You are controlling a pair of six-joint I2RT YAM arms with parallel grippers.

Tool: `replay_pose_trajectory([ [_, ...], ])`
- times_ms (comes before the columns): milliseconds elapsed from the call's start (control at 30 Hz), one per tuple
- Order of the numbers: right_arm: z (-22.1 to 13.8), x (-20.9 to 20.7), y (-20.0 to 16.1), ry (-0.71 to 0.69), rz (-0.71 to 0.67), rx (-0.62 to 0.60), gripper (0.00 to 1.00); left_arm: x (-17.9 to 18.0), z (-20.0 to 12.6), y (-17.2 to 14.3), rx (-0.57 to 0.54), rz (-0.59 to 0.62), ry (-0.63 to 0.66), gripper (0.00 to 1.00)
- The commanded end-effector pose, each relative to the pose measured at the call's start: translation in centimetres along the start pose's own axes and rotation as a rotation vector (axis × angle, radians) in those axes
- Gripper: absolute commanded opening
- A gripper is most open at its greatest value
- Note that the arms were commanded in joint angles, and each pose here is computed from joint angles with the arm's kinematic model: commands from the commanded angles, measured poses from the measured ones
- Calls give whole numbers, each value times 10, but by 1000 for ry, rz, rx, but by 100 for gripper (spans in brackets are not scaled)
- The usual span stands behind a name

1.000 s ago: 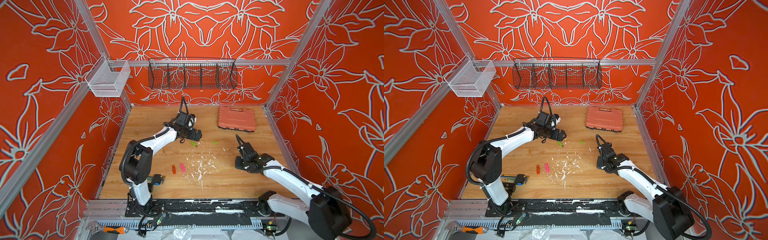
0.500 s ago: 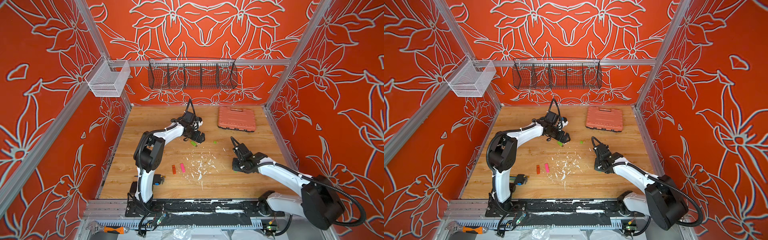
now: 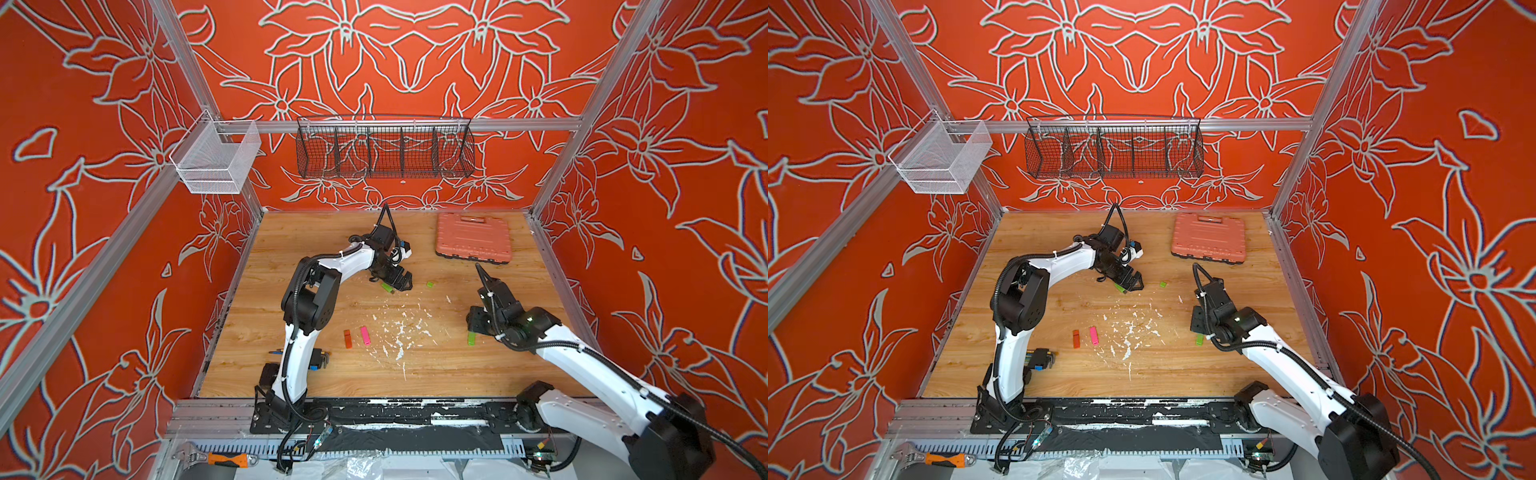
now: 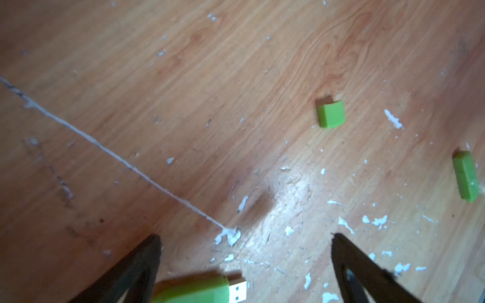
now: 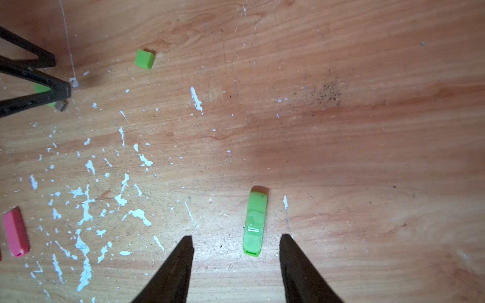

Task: Close the usb drive cover
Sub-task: Adjust the USB drive at the center of the board.

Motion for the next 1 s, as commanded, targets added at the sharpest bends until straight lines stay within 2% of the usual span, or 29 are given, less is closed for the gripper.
replay_pose_trajectory([
  [0, -7, -3, -1, -17, 4, -2, 56, 1, 7, -23, 91, -10, 0, 97],
  [400, -11, -3, 6, -16, -26, -35, 56, -9, -20, -67, 91, -82, 25, 90],
  [533, -12, -1, 11, -17, -47, -42, 57, -21, -19, -78, 94, -48, 65, 89],
  [600, -13, 0, 12, -22, -56, -40, 57, -20, -17, -79, 94, -31, 122, 87],
  [700, -14, -1, 13, -21, -54, -41, 57, -5, -21, -69, 20, -41, 258, 88],
  [867, -15, -1, 12, -12, -31, -54, 57, 0, -32, -48, -42, -160, 329, 89],
  [967, -16, -2, 12, -8, -17, -70, 56, -4, -29, -49, -26, -256, 374, 89],
])
Point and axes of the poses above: each gripper's point midway between its finger pads, its own z axis out along the fingers, its own x axis along the line the jaws close on, y = z × x, the point moved 4 cm from there along -z, back along the fingers, and after that the axes turned 11 degrees about -z, right-handed, at the moved point
